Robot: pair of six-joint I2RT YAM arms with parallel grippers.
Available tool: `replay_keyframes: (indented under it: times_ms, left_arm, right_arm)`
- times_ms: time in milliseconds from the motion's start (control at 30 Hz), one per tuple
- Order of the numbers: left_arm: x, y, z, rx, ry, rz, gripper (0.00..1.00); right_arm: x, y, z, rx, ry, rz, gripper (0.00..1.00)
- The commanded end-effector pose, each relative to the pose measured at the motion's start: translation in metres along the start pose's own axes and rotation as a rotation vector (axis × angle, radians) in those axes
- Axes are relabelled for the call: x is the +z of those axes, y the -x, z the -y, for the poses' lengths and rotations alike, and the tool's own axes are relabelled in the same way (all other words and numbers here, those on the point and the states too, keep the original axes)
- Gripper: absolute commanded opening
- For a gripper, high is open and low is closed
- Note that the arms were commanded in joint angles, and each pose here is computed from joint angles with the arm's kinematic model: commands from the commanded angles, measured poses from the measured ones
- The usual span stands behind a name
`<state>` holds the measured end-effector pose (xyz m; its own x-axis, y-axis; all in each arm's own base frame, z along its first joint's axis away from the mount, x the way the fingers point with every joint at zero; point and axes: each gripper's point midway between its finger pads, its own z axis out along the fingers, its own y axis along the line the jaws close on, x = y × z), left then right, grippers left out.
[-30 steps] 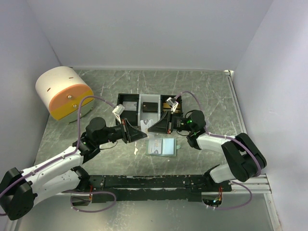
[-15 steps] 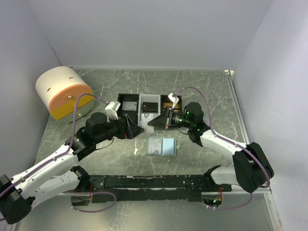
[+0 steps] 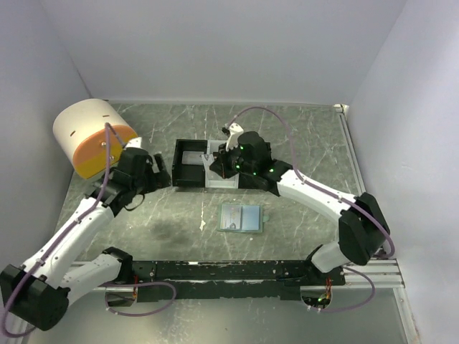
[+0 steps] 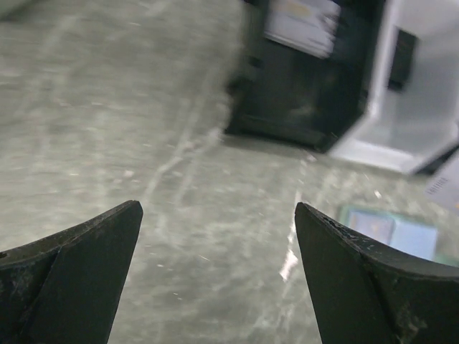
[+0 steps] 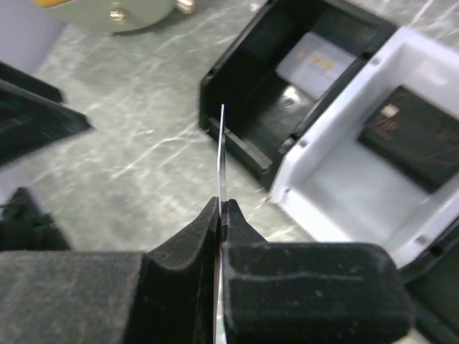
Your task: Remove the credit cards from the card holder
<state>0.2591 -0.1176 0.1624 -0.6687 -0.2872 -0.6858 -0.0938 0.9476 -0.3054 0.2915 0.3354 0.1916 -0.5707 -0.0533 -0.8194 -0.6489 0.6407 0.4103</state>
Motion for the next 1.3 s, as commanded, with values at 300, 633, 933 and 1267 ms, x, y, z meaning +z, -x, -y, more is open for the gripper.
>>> replay_keyframes:
  times_ms: [300, 633, 933, 1267]
  left_arm:
    - [-0.036, 0.058, -0.078, -0.01, 0.134, 0.196, 1.0]
    - [-0.054, 0.068, -0.082, -0.025, 0.132, 0.318, 1.0]
    - [-0.062, 0.071, -0.088, -0.03, 0.163, 0.35, 1.0]
    - [-0.061, 0.071, -0.086, -0.021, 0.154, 0.344, 1.0]
  right_arm:
    - [0.055, 0.026, 0.02, -0.443, -0.177, -0.082, 0.0]
    - [0.114, 0.022, 0.017, -0.73, -0.149, -0.158, 0.0]
    - [0.155, 0.013, 0.048, -0.996, -0.208, -0.257, 0.0]
    - [0.167, 0.013, 0.068, -1.174, -0.254, -0.303, 0.0]
